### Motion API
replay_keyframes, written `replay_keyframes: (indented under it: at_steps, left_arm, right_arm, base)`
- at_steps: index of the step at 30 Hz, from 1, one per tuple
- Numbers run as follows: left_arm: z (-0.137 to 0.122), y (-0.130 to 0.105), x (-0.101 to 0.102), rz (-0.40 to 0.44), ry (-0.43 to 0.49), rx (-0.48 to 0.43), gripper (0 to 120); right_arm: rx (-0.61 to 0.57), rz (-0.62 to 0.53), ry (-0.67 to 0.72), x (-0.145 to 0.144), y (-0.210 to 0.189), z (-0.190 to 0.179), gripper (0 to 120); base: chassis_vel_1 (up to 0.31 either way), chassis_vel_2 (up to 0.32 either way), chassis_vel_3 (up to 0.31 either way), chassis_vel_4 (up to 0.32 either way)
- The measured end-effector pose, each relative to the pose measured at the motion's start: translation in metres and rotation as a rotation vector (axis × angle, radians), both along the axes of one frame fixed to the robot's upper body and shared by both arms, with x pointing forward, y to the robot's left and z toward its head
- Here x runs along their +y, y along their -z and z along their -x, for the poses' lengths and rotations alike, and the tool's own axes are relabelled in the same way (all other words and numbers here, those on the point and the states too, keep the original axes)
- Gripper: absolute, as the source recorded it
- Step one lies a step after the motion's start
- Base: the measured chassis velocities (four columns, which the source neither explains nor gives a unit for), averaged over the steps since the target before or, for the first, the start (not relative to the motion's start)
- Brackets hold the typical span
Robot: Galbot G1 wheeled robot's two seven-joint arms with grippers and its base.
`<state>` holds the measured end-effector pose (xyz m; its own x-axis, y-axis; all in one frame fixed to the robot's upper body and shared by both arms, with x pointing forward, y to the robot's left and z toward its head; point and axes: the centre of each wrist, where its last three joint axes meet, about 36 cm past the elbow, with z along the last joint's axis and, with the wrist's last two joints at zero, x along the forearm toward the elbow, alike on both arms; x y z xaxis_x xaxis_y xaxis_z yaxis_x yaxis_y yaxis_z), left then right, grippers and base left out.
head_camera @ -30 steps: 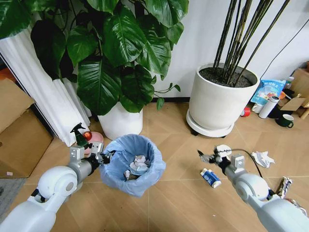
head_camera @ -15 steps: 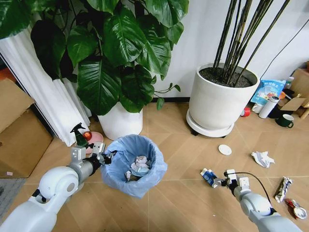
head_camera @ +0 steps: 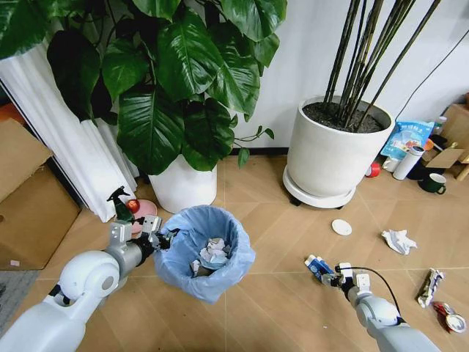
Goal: Pick up the trash bin and place the garbage on the floor into it.
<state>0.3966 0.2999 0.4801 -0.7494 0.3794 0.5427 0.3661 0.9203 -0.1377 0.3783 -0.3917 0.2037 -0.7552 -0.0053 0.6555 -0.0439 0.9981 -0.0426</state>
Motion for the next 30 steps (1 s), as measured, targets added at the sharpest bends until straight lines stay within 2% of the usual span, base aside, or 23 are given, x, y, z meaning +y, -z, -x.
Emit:
replay_keyframes:
  at_steps: [3, 4, 6, 7, 11, 13, 15, 19, 22, 30]
  left_arm:
    - [0.0, -0.001, 0.0, 0.0, 0.002, -0.002, 1]
    - [0.0, -0.001, 0.0, -0.001, 0.004, -0.003, 1]
    - [0.001, -0.002, 0.0, -0.003, 0.006, -0.004, 1]
    - [0.001, -0.002, 0.0, -0.003, 0.006, -0.004, 1]
    - [0.0, -0.003, 0.0, -0.004, 0.008, -0.006, 1]
    - [0.0, -0.003, 0.0, -0.004, 0.009, -0.007, 1]
    - [0.0, -0.004, 0.0, -0.002, 0.011, -0.009, 1]
    - [0.0, -0.004, 0.001, -0.001, 0.013, -0.01, 1]
    - [-0.001, -0.004, 0.001, -0.001, 0.014, -0.011, 1]
    - [0.0, -0.005, 0.0, -0.003, 0.016, -0.012, 1]
  right_arm:
    - [-0.002, -0.006, 0.001, 0.002, 0.0, -0.001, 61]
    - [-0.002, -0.008, 0.002, 0.003, 0.001, -0.001, 53]
    - [-0.003, -0.012, 0.004, 0.004, 0.001, -0.001, 45]
    - [-0.003, -0.012, 0.004, 0.004, 0.001, -0.001, 45]
    - [-0.001, -0.023, 0.014, 0.009, 0.004, 0.001, 26]
    - [0.0, -0.025, 0.015, 0.01, 0.005, 0.002, 26]
    - [0.001, -0.026, 0.017, 0.012, 0.006, 0.002, 19]
    - [-0.005, -0.022, 0.023, 0.014, 0.005, 0.002, 12]
    - [-0.022, -0.019, 0.029, 0.016, 0.0, 0.0, 12]
    - [-0.204, 0.001, -0.014, 0.018, -0.066, -0.02, 12]
  base:
    - [0.0, 0.0, 0.0, 0.0]
    - [0.0, 0.0, 0.0, 0.0]
    - [0.0, 0.0, 0.0, 0.0]
    - [0.0, 0.0, 0.0, 0.0]
    - [0.0, 0.0, 0.0, 0.0]
    - [0.0, 0.0, 0.0, 0.0]
    - [0.0, 0.0, 0.0, 0.0]
    - [0.0, 0.0, 0.0, 0.0]
    - [0.0, 0.0, 0.0, 0.0]
    - [0.0, 0.0, 0.0, 0.0]
